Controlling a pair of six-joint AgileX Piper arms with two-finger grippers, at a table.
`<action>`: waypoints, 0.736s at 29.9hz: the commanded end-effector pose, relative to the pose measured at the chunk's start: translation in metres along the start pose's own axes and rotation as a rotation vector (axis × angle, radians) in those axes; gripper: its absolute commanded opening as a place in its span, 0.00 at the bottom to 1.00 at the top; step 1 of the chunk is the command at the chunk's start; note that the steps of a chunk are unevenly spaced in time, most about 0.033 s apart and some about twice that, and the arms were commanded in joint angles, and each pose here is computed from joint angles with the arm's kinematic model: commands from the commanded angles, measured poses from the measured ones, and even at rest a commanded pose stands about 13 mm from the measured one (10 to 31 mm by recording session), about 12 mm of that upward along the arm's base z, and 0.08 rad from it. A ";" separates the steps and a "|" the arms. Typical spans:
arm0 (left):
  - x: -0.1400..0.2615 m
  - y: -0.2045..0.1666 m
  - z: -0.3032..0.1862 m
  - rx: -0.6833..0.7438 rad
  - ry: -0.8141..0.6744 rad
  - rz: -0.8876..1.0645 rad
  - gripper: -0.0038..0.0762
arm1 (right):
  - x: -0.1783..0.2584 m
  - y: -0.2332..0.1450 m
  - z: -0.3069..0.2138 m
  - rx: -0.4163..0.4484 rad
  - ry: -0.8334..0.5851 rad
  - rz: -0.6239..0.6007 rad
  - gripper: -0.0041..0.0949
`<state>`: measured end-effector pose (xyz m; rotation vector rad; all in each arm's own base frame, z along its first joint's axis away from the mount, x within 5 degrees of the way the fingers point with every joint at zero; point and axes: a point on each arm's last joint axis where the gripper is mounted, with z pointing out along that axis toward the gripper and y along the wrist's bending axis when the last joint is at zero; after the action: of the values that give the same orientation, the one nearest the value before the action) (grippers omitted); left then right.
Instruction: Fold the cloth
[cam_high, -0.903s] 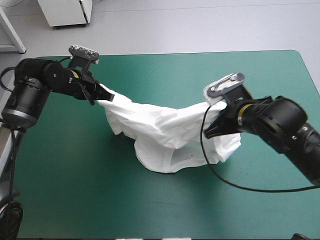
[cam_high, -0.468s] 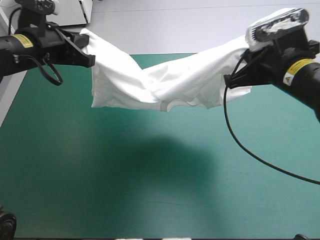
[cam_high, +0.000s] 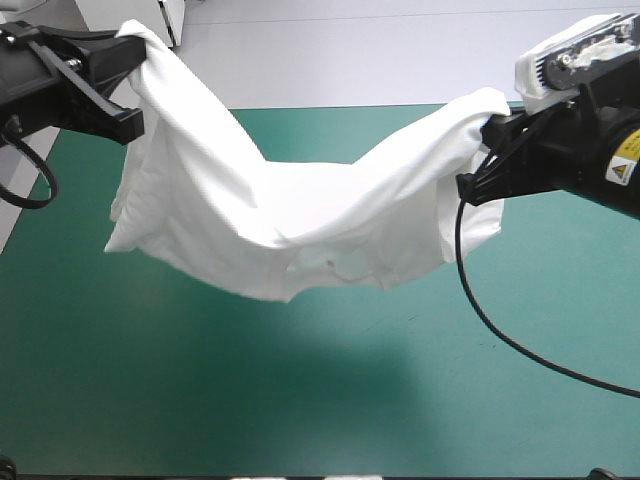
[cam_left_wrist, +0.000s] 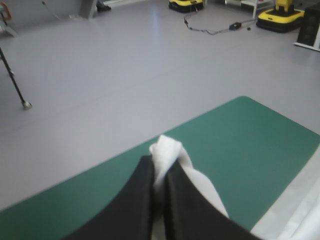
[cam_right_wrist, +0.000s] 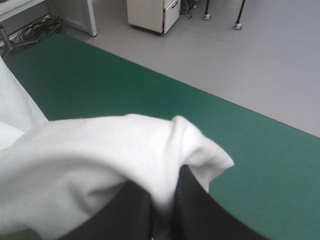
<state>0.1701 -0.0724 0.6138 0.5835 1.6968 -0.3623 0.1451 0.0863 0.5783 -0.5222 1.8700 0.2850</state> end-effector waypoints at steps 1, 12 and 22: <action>0.026 0.002 0.029 0.070 0.147 -0.084 0.04 | 0.005 0.004 0.015 -0.035 0.024 0.002 0.02; 0.146 0.037 0.144 -0.011 0.551 -0.164 0.04 | 0.069 0.000 0.136 0.100 0.269 -0.146 0.02; 0.235 0.074 0.271 -0.067 0.647 -0.217 0.04 | 0.137 -0.090 0.267 0.208 0.404 0.176 0.02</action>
<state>0.3880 -0.1114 0.3261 0.5497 2.4930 -0.2695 0.3455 0.1126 0.3624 -0.4019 2.3693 0.0721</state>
